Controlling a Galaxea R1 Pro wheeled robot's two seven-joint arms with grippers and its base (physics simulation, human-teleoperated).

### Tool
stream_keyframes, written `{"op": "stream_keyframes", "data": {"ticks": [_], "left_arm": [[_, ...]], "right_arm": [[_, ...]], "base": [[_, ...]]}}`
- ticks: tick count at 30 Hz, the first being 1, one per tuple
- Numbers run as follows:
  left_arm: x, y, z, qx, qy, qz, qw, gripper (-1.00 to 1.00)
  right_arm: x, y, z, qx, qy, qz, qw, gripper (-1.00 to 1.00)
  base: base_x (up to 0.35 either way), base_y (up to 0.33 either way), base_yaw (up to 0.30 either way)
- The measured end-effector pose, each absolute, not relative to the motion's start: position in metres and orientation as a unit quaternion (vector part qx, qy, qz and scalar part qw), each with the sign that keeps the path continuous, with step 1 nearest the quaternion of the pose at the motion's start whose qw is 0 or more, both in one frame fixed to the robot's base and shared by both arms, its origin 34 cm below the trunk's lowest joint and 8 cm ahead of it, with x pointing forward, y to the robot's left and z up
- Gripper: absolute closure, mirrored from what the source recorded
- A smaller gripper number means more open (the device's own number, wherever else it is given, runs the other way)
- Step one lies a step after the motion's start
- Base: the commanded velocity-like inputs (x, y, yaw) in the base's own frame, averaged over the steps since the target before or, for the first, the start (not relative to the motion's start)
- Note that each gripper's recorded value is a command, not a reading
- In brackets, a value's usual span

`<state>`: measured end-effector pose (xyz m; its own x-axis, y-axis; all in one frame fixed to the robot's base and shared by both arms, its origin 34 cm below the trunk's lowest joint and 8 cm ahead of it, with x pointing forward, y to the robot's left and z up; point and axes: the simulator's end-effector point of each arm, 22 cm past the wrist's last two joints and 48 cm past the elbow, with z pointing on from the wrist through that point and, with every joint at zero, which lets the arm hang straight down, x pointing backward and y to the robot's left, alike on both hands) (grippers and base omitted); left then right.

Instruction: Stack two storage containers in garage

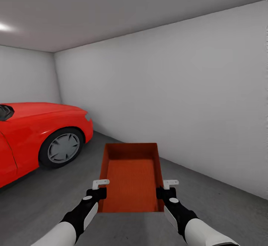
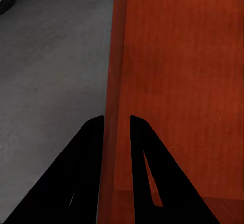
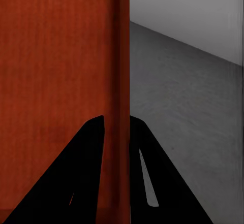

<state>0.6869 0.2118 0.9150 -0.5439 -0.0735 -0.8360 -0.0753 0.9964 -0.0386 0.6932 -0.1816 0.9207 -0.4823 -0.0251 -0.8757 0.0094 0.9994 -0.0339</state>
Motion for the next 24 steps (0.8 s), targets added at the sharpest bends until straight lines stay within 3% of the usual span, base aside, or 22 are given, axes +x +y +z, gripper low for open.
{"op": "stream_keyframes", "data": {"ticks": [24], "left_arm": [[0.6873,0.2119,0.9156,-0.042,0.878,0.001,0.476,1.0]], "right_arm": [[0.6935,-0.1815,0.9212,-0.004,0.861,-0.017,0.509,1.0]], "base": [[0.323,0.131,-0.249]]}}
